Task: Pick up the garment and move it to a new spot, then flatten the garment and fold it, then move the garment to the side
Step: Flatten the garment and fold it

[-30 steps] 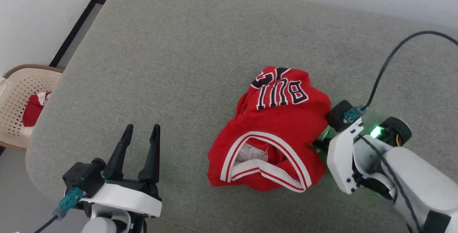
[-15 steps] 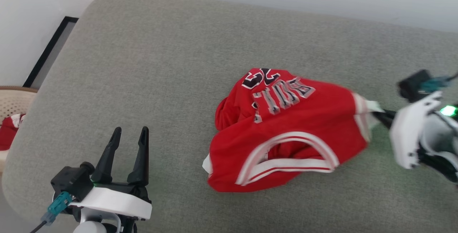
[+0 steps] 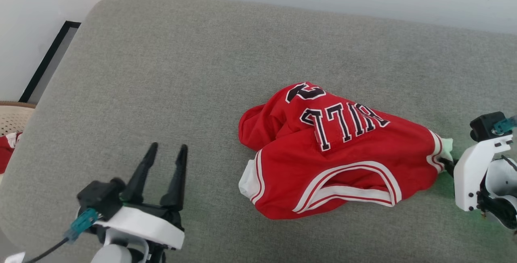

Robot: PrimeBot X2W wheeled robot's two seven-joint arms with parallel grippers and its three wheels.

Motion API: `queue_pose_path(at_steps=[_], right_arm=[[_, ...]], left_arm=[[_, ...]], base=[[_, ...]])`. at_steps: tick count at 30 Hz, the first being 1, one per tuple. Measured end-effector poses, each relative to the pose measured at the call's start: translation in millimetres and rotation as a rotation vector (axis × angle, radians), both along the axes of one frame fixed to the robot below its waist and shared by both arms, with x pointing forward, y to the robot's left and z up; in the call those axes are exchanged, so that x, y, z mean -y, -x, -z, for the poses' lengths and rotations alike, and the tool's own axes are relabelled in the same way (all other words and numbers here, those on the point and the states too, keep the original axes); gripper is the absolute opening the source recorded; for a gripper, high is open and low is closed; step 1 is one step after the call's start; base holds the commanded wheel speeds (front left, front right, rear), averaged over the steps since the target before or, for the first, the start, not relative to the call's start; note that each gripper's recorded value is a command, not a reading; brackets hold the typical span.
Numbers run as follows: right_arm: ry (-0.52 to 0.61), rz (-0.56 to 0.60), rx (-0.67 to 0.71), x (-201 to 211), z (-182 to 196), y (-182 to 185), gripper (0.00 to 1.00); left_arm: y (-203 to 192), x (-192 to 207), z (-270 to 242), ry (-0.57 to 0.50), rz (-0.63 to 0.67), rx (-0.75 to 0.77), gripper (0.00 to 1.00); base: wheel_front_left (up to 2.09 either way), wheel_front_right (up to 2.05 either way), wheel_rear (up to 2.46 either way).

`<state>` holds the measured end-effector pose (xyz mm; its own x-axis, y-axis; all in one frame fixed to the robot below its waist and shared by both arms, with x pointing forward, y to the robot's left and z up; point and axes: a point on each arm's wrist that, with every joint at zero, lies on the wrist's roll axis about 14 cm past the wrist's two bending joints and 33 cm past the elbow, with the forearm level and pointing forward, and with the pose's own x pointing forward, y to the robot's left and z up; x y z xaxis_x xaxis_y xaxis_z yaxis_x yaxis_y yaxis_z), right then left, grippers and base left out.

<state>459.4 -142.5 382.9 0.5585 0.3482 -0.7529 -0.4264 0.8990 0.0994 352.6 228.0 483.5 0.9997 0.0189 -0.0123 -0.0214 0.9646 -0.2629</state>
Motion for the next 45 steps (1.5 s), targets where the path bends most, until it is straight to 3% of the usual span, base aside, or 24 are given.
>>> queue_pose_path(at_steps=[9,20,24,30,37,45], right_arm=[[-0.039,0.028,0.126,1.5,-33.5,-7.0,1.0],[-0.203,0.164,0.573,18.5,-137.4,-9.6,1.0],[-0.251,0.217,0.755,24.3,-177.0,1.1,1.0],[-0.267,0.327,0.924,44.0,-207.3,25.6,1.0],[-0.287,0.423,1.005,55.8,-217.2,51.6,1.0],[-0.279,0.507,0.986,71.5,-204.9,68.8,1.0]], left_arm=[[-7.9,42.4,10.3,0.006,0.226,-0.151,1.0],[3.9,85.5,40.6,-0.047,0.455,-0.456,1.0],[9.2,94.9,50.8,-0.061,0.495,-0.542,1.0],[8.2,102.6,58.8,-0.1,0.518,-0.61,1.0],[4.4,96.7,79.7,-0.153,0.509,-0.716,1.0],[-6.6,80.0,96.0,-0.208,0.471,-0.791,1.0]], base=[[0.0,0.0,0.0],[0.0,0.0,0.0],[0.0,0.0,0.0],[0.0,0.0,0.0],[0.0,0.0,0.0],[0.0,0.0,0.0]])
